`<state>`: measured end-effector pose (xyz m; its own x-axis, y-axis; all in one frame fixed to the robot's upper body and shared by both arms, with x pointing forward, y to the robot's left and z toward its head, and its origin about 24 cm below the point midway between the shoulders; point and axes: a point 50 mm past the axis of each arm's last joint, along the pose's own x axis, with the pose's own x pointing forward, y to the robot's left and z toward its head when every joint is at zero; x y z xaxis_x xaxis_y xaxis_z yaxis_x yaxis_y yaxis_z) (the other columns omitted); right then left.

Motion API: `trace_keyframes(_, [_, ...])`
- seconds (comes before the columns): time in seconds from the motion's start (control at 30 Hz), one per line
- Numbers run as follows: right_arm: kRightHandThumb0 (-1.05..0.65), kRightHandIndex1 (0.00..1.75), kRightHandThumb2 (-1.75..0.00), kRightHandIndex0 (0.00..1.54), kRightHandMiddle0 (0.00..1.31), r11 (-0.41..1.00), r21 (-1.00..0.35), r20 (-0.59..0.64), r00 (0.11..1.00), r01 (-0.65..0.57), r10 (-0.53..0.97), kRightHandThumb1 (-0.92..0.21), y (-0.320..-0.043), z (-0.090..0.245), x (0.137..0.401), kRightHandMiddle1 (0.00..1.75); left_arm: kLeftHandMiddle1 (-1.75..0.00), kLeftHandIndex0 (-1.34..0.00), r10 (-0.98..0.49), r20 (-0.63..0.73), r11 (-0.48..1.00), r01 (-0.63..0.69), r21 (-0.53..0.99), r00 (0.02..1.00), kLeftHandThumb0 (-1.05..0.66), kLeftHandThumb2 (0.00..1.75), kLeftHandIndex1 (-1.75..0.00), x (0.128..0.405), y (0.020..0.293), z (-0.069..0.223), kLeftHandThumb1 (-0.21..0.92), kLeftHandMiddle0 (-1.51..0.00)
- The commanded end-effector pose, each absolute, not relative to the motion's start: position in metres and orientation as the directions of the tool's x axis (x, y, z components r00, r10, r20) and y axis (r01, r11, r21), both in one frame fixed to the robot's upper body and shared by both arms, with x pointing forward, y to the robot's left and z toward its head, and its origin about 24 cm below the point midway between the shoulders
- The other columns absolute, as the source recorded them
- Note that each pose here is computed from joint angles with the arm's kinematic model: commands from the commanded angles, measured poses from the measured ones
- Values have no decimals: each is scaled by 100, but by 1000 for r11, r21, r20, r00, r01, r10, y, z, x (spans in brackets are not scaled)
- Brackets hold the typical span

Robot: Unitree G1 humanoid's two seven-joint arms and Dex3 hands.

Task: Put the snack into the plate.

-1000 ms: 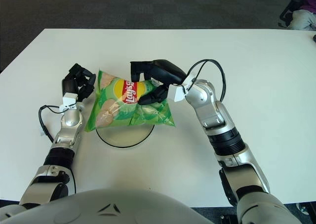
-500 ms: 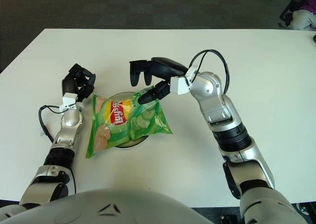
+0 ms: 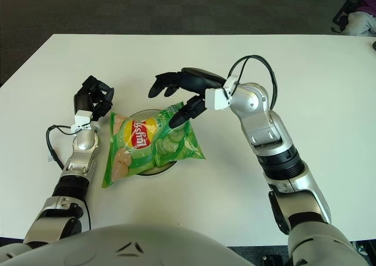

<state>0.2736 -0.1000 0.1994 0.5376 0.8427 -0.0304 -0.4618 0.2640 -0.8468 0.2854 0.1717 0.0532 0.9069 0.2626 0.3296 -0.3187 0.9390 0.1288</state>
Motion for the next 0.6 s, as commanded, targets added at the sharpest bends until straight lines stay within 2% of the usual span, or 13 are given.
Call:
trace_keyframes(0.0, [-45,7,0,60,53,281,-851,-9,547,-443,837,-88,-106,210,280,26,-175,-75,265,290,940,-314,136,919,-22,25,-175,280,172,42,92,-96])
trace_keyframes(0.33, [-51,1,0,57,54,457,-804,112,659,-380,744,-89,-135,220,297,21,-175,-74,260,293,939,-312,145,920,-23,26,-175,280,171,43,92,-96])
trace_keyframes(0.57, [-49,1,0,59,56,622,-711,193,760,-328,620,-89,-148,218,303,20,-175,-75,260,293,939,-312,146,920,-24,27,-175,280,171,42,92,-96])
